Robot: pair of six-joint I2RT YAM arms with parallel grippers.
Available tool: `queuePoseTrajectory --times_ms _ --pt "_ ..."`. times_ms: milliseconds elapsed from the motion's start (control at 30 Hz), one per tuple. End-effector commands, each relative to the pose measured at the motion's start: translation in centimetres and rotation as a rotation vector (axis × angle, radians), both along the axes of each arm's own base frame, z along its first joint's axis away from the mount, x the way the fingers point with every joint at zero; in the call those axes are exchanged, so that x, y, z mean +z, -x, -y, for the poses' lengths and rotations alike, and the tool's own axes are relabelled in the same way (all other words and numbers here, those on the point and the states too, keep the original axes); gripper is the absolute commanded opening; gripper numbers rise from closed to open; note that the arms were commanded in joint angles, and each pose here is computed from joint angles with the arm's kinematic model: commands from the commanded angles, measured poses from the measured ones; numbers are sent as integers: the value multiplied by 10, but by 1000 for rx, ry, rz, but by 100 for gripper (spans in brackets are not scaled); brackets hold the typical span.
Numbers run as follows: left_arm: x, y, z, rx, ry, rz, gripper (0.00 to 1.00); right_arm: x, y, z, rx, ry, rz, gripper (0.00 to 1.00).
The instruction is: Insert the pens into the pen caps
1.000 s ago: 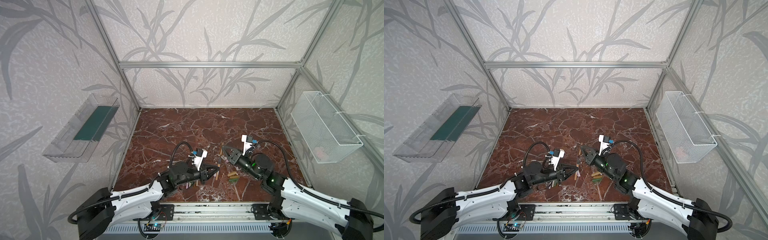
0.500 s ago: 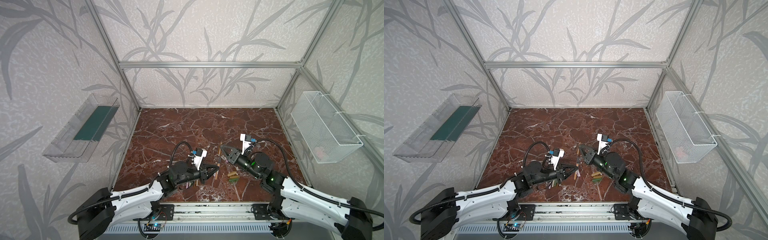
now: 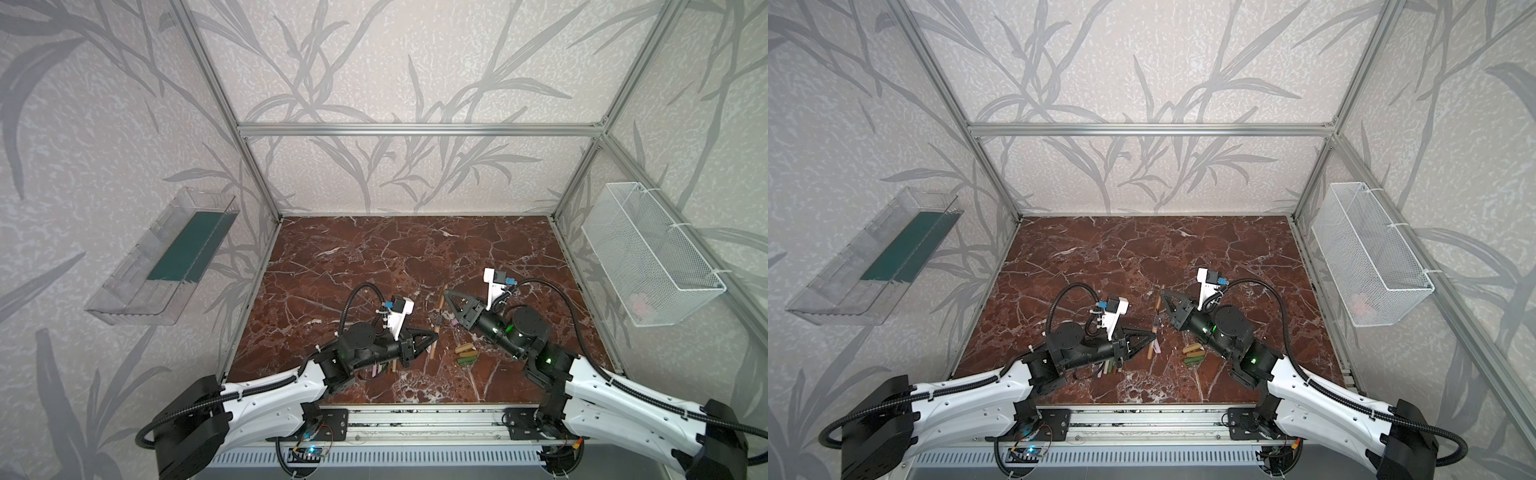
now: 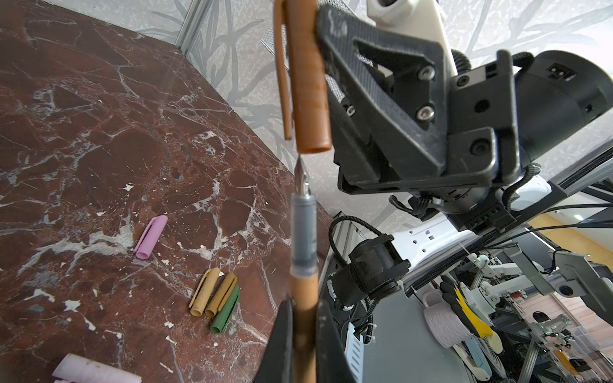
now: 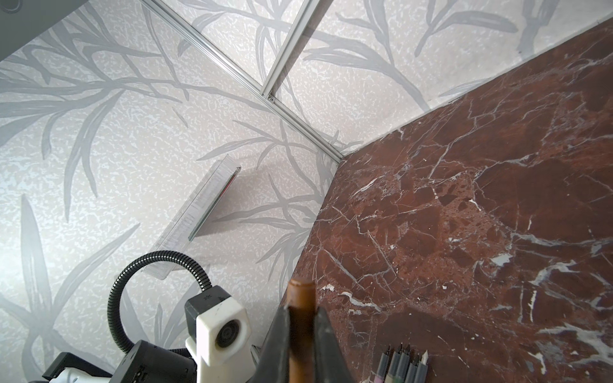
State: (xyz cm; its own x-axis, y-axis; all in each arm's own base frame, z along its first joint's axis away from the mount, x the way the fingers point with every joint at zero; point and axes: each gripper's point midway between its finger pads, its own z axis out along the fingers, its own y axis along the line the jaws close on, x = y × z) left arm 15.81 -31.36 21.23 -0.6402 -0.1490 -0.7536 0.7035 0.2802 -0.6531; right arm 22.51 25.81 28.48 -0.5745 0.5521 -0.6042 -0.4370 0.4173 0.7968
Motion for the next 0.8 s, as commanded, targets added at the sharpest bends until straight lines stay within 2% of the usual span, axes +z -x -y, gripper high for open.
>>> queuePoseTrajectory --times_ms 0,300,433,767 --pt "8 -2 0 8 23 12 0 0 -1 0 -10 16 13 0" --pt "8 -2 0 9 17 15 0 -2 -2 -6 7 21 6 0" --pt "7 -4 -2 28 5 19 0 -6 -5 0 -28 48 1 0" --pt "-15 -37 -30 196 -83 -40 0 -28 -12 33 -181 121 -31 3"
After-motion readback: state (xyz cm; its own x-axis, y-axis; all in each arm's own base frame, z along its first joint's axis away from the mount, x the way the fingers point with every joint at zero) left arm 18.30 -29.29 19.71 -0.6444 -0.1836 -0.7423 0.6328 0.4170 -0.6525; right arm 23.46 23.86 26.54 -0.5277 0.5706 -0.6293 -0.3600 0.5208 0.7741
